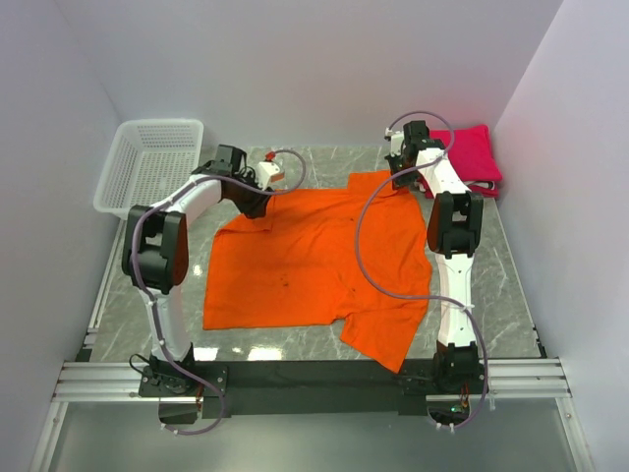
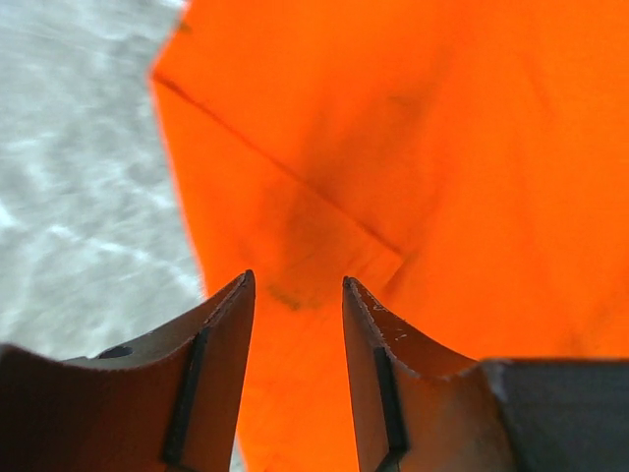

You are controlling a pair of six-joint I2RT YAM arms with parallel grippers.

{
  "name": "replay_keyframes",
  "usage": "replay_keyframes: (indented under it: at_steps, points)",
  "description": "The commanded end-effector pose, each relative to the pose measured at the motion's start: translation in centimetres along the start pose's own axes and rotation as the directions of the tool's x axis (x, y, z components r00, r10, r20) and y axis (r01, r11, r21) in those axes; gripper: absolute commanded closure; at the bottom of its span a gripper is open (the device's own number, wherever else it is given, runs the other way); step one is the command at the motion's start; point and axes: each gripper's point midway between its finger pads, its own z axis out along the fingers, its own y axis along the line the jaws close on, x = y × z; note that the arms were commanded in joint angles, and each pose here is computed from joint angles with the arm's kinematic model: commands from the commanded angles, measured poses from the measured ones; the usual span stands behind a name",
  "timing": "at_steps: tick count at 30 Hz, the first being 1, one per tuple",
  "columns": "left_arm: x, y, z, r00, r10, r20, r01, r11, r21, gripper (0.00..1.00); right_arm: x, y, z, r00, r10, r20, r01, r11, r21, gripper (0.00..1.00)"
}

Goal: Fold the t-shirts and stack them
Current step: Flatten the tshirt out

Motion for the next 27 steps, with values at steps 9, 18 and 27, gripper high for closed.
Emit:
replay_keyframes:
  at_steps: [9, 18, 27]
  points:
    - [1.5, -2.3, 3.4, 0.993, -0.034, -0.11, 0.037, 0.999, 0.027, 0.52, -3.8, -0.5, -4.0, 0.992, -0.027, 0.12, 0.022, 0.999, 0.036, 1.0]
    - [2.3, -3.2, 4.1, 0.989, -0.051, -0.136, 0.06, 0.996, 0.063, 0.55, -3.7, -0.7, -3.8, 0.993, -0.033, 0.117, 0.028, 0.999, 0.043, 1.0]
    - [1.0, -2.1, 2.2, 0.994, -0.043, -0.105, 0.046, 0.999, 0.027, 0.71, -4.0, -0.6, -4.3, 0.991, -0.043, 0.125, 0.038, 0.998, 0.046, 1.0]
